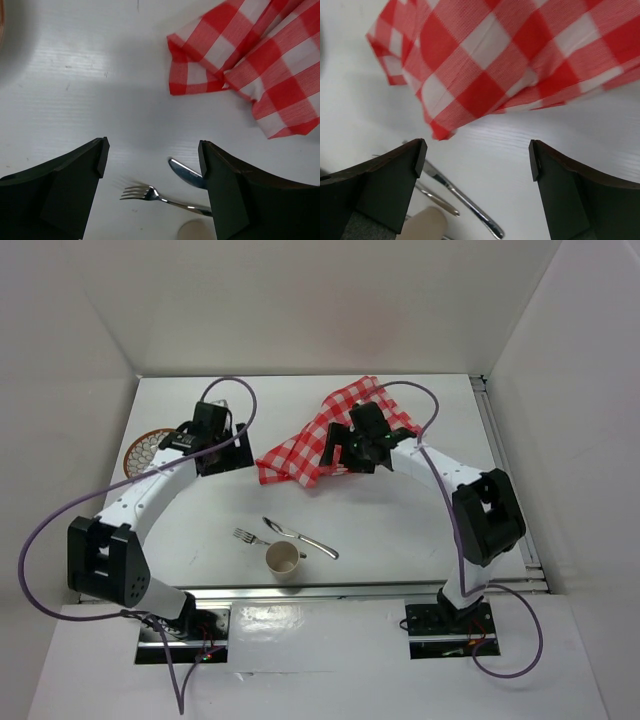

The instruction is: Set the dinner table for one person

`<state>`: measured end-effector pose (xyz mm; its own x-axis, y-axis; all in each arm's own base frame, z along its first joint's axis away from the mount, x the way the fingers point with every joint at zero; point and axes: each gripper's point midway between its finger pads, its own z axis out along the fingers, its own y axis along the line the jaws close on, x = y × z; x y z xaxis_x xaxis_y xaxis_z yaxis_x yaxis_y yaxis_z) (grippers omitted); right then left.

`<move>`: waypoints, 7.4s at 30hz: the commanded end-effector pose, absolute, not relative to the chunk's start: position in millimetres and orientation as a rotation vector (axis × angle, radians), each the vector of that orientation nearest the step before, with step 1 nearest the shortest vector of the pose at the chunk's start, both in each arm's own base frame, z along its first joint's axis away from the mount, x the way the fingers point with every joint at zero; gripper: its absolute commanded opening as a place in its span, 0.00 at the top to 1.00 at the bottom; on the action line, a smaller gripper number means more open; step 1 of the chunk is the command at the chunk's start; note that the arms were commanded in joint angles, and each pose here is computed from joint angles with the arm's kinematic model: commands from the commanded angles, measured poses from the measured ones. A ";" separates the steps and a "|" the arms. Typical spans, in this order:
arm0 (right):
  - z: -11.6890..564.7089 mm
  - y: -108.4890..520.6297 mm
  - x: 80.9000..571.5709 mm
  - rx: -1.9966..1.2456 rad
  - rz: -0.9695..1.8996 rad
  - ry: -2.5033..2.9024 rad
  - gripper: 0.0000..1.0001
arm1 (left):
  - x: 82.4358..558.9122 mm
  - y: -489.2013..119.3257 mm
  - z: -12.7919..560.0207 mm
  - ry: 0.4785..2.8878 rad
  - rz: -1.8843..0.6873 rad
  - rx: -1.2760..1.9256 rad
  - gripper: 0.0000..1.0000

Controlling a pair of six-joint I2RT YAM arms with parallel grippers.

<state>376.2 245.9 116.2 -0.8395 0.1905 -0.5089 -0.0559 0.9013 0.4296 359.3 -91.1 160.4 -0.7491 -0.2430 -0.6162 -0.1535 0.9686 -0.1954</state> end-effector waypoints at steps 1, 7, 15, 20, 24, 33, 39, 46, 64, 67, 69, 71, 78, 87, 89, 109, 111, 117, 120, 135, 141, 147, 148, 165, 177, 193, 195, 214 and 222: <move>129.8 278.3 360.3 0.126 0.844 2.456 0.06 | 344.4 -115.2 144.6 2.516 -0.421 -0.283 0.10; 113.5 323.1 345.9 0.116 0.942 2.449 0.12 | 346.5 -110.1 134.8 2.533 -0.466 -0.328 0.13; 93.0 347.5 369.6 0.215 0.967 2.381 0.30 | 347.0 -100.6 131.8 2.535 -0.463 -0.365 0.13; 98.7 351.8 402.7 0.228 0.862 2.344 0.57 | 344.1 -102.0 132.1 2.547 -0.497 -0.355 0.13; 120.9 346.5 419.8 0.215 0.798 2.309 0.99 | 346.7 -100.2 135.6 2.537 -0.504 -0.347 0.13; 307.7 299.3 491.6 0.004 0.870 1.967 1.00 | 383.9 -101.7 167.2 2.471 -0.616 -0.358 0.13; 353.3 223.5 460.5 -0.030 0.797 1.910 1.00 | 402.0 -105.6 212.2 2.371 -0.760 -0.335 0.13; 259.3 136.4 349.9 0.088 0.614 2.031 1.00 | 375.7 -121.1 182.0 2.433 -0.926 -0.360 0.11; 184.3 76.9 261.5 0.475 0.432 2.221 0.37 | 460.5 -171.0 96.6 2.714 -0.699 -0.524 0.11; 198.6 68.7 254.4 0.508 0.393 2.212 0.39 | 473.4 -175.7 79.8 2.731 -0.600 -0.578 0.12; 213.7 66.0 249.6 0.511 0.387 2.199 0.41 | 481.4 -176.9 73.7 2.721 -0.545 -0.571 0.12; 223.6 65.4 246.8 0.508 0.393 2.183 0.42 | 495.6 -179.8 66.2 2.699 -0.500 -0.595 0.12; 217.2 80.4 228.8 0.568 0.518 2.234 0.39 | 521.1 -188.0 28.6 2.696 -0.417 -0.634 0.14; 158.2 95.7 192.3 0.735 0.641 2.387 0.31 | 548.4 -224.6 13.0 2.653 -0.638 -0.614 0.62; 147.3 95.3 187.8 0.767 0.637 2.406 0.28 | 554.7 -230.3 21.6 2.617 -0.689 -0.588 0.90; 81.5 112.8 237.9 0.943 0.683 2.435 0.11 | 508.0 -158.2 167.6 2.417 -0.595 -0.470 1.00; 75.4 118.1 229.2 1.000 0.779 2.375 0.14 | 486.2 -146.4 164.0 2.432 -0.535 -0.497 1.00; 60.6 133.2 216.0 0.990 1.000 2.269 0.14 | 444.6 -133.4 143.1 2.474 -0.512 -0.522 1.00; 50.0 134.3 222.8 0.908 0.965 2.290 0.14 | 439.1 -132.1 142.7 2.485 -0.504 -0.514 1.00; 162.1 97.8 412.4 0.667 0.702 2.066 1.00 | 488.9 -111.4 226.7 2.272 -0.574 -0.505 1.00; 362.7 83.1 500.0 0.281 0.674 1.737 1.00 | 514.5 -67.5 379.9 1.930 -0.636 -0.495 1.00; 330.9 87.2 452.6 0.237 0.705 1.787 1.00 | 458.9 -46.3 356.6 1.915 -0.641 -0.547 1.00; 332.4 86.8 435.6 0.233 0.706 1.778 1.00 | 449.8 -41.3 343.8 1.928 -0.630 -0.568 1.00; 111.2 56.0 303.6 0.741 0.458 2.408 0.24 | 370.1 -33.7 155.4 2.398 -0.478 -0.811 0.06; 95.5 100.7 291.0 1.077 1.060 2.220 0.50 | 357.1 -81.8 83.2 2.667 -0.516 -0.712 0.17; 97.5 97.7 296.1 1.258 1.234 2.018 0.17 | 362.2 -96.0 -1.9 2.818 -0.478 -0.845 0.47; 95.8 95.9 300.2 1.290 1.233 2.001 0.17 | 369.2 -95.3 2.5 2.810 -0.468 -0.858 1.00; 80.0 62.7 364.6 1.397 1.061 1.866 0.42 | 388.7 -83.0 69.4 2.656 -0.414 -0.828 1.00; 186.3 32.0 454.0 1.092 0.852 1.821 1.00 | 437.4 -58.0 159.2 2.463 -0.468 -0.812 1.00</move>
